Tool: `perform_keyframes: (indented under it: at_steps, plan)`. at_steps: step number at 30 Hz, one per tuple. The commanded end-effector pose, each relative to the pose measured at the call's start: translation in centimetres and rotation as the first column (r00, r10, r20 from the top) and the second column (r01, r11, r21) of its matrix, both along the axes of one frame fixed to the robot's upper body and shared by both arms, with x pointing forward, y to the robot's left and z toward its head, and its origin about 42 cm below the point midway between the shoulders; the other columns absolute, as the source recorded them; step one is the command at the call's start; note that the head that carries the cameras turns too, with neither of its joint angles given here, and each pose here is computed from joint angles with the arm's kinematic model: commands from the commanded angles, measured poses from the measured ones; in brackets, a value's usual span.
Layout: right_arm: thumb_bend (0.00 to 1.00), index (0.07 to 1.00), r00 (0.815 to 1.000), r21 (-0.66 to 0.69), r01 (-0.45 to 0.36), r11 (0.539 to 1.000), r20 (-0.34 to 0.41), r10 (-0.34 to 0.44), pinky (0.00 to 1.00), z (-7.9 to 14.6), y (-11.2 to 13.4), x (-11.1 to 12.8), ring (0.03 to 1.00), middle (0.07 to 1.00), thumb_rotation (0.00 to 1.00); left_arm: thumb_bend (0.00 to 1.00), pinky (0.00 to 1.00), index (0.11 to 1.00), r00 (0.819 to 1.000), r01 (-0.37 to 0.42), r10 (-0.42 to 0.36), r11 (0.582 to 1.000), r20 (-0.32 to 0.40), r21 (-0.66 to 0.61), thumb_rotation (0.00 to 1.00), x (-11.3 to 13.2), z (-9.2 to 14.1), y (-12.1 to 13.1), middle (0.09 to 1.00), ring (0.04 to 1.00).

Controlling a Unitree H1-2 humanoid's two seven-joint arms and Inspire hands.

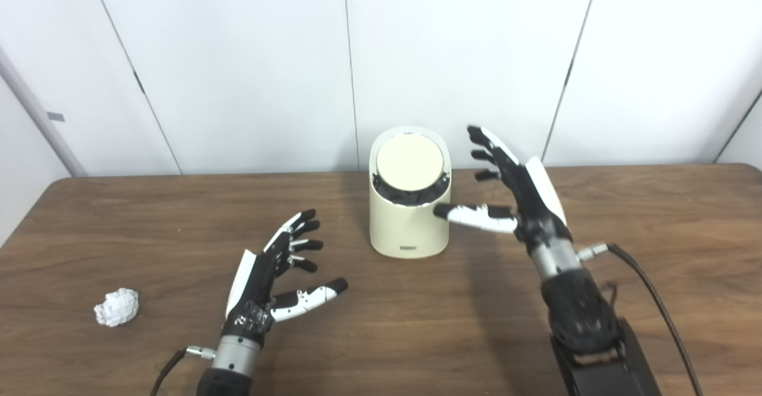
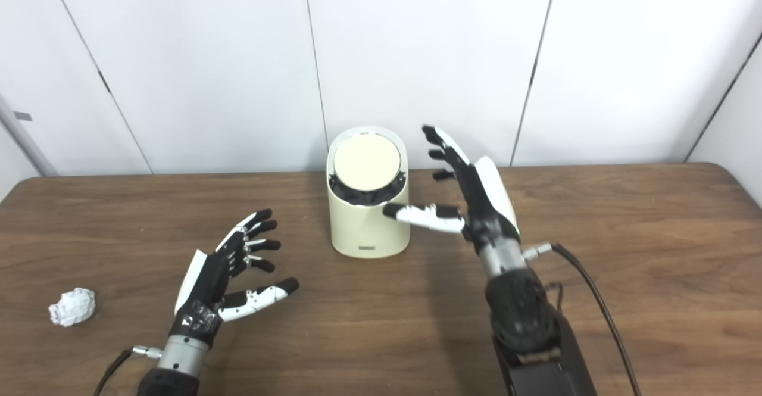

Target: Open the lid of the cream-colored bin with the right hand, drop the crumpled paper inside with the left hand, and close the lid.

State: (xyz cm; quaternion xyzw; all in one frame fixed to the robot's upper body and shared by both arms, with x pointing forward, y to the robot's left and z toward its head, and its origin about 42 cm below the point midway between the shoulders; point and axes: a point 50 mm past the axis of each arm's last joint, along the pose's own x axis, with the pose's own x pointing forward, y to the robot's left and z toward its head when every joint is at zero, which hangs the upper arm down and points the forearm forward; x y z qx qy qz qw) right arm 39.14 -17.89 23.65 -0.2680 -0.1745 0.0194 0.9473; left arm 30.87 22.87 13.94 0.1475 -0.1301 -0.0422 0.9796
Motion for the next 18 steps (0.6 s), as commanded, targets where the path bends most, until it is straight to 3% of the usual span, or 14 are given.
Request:
perform_keyframes:
  at_steps: [1,5,10,18]
  plan:
    - [0.83,0.930,0.997,-0.013,-0.013,1.000,0.078,0.013,0.64,2.8,0.7,1.3,0.828,0.896,0.41,0.77,0.60,0.905,0.997,0.028,-0.027,1.000,0.077,-0.010,0.15,0.7,1.3,-0.2,0.858,0.758]
    - [0.85,0.968,0.998,-0.022,-0.030,0.999,0.062,0.032,0.64,4.0,1.3,2.5,0.854,0.934,0.41,0.77,0.60,0.905,0.997,0.026,-0.026,1.000,0.075,-0.007,0.15,0.7,1.2,-0.1,0.858,0.758]
    - [0.85,0.988,0.997,-0.051,-0.038,0.998,0.064,0.041,0.77,5.1,2.1,3.6,0.896,0.924,0.41,0.77,0.60,0.908,0.997,0.026,-0.026,1.000,0.071,-0.004,0.17,0.7,1.2,-0.1,0.860,0.764]
    - [0.86,0.986,0.998,-0.091,-0.024,0.996,0.050,0.028,0.71,6.1,3.2,4.9,0.853,0.928,0.44,0.77,0.61,0.906,0.997,0.028,-0.028,1.000,0.070,0.001,0.17,0.7,1.2,0.0,0.859,0.766]
